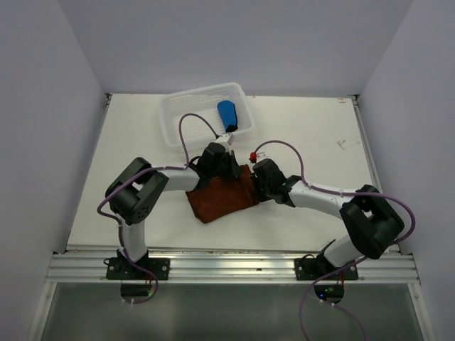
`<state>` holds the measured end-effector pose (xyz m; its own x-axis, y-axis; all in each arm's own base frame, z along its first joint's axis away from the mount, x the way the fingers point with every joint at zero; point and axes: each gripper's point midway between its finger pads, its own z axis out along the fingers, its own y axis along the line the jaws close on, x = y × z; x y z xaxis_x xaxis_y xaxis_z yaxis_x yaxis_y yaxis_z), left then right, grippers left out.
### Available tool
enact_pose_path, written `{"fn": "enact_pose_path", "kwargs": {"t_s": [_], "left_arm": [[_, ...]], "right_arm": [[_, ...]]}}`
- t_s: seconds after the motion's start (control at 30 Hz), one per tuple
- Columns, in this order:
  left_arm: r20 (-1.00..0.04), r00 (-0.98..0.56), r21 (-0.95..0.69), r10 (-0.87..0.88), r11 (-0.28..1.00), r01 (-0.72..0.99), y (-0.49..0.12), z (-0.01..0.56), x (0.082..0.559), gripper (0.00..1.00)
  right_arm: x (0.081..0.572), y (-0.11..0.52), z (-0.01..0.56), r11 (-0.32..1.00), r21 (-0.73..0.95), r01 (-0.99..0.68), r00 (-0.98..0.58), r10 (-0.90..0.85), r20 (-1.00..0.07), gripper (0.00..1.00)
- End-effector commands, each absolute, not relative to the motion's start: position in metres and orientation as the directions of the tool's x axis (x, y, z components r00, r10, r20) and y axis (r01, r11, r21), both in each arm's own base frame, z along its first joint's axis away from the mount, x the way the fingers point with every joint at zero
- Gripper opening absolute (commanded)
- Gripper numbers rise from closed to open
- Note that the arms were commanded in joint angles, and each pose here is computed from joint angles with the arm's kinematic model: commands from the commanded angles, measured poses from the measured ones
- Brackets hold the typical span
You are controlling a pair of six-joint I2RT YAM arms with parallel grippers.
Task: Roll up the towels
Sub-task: Roll the towel
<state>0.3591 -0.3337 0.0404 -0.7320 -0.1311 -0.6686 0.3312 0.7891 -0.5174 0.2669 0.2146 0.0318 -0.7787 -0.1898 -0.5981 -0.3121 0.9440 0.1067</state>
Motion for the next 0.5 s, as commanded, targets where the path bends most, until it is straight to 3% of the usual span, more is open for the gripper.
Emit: {"fn": "enact_pose_path", "kwargs": {"t_s": [0.0, 0.23, 0.47], "left_arm": [[-0.712, -0.688, -0.495, -0.142, 0.796, 0.348, -0.33, 0.06, 0.364, 0.0], [-0.683, -0.716, -0.506, -0.147, 0.802, 0.318, -0.33, 0.062, 0.362, 0.0], [-0.668, -0.722, -0.536, -0.182, 0.791, 0.297, -0.327, 0.067, 0.356, 0.0]], "right_arm": [[0.274, 0.207, 0.036, 0.944, 0.062, -0.323, -0.737, -0.21, -0.643, 0.0], [0.276, 0.212, 0.05, 0.922, -0.098, -0.373, -0.607, -0.323, -0.726, 0.0], [0.262, 0.226, 0.046, 0.853, -0.313, -0.418, -0.518, -0.507, -0.689, 0.0]]}}
